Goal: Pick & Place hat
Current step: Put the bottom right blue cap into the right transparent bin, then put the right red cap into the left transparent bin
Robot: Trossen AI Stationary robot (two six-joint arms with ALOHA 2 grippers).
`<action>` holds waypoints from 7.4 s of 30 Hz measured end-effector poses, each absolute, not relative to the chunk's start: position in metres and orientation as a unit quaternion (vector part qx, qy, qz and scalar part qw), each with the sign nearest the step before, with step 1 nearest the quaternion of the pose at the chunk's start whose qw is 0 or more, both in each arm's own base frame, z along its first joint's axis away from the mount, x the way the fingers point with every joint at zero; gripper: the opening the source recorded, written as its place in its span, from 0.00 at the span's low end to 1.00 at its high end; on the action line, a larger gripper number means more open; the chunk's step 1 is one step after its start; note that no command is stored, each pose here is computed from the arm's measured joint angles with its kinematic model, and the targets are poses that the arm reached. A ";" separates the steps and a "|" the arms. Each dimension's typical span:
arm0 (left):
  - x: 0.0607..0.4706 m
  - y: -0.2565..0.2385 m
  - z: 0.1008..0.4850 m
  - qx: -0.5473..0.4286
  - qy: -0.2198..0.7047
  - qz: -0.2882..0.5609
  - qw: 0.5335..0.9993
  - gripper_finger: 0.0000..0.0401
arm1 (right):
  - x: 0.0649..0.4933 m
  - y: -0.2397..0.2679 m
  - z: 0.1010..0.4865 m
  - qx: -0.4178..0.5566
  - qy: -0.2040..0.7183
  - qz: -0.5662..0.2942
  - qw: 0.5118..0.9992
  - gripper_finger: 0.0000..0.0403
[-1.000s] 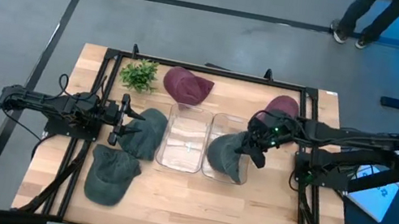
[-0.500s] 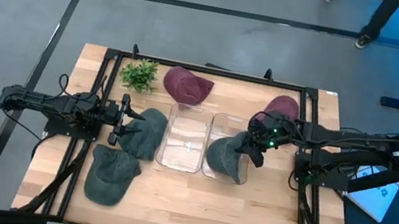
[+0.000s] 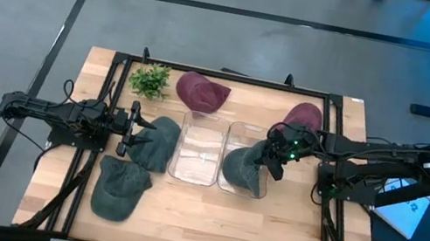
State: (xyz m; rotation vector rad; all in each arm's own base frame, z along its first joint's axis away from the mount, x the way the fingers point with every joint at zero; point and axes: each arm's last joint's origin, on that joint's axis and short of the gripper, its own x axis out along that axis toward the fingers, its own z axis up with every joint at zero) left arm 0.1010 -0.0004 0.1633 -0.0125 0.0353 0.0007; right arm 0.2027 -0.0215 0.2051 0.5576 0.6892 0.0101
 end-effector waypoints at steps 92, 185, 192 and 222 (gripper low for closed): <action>0.101 0.000 0.163 -0.006 0.018 0.000 1.000 0.48 | 0.149 -0.009 0.232 0.433 0.348 0.023 0.831 0.55; 0.101 0.000 0.163 -0.006 0.017 0.000 1.000 0.48 | 0.167 -0.066 0.121 0.158 0.570 -0.380 0.711 0.51; 0.101 0.000 0.163 -0.006 0.018 0.000 1.000 0.48 | 0.168 -0.065 0.119 0.167 0.565 -0.369 0.719 0.17; 0.101 0.000 0.163 -0.006 0.017 0.000 1.000 0.48 | 0.136 -0.053 0.182 0.316 0.391 -0.332 0.798 0.01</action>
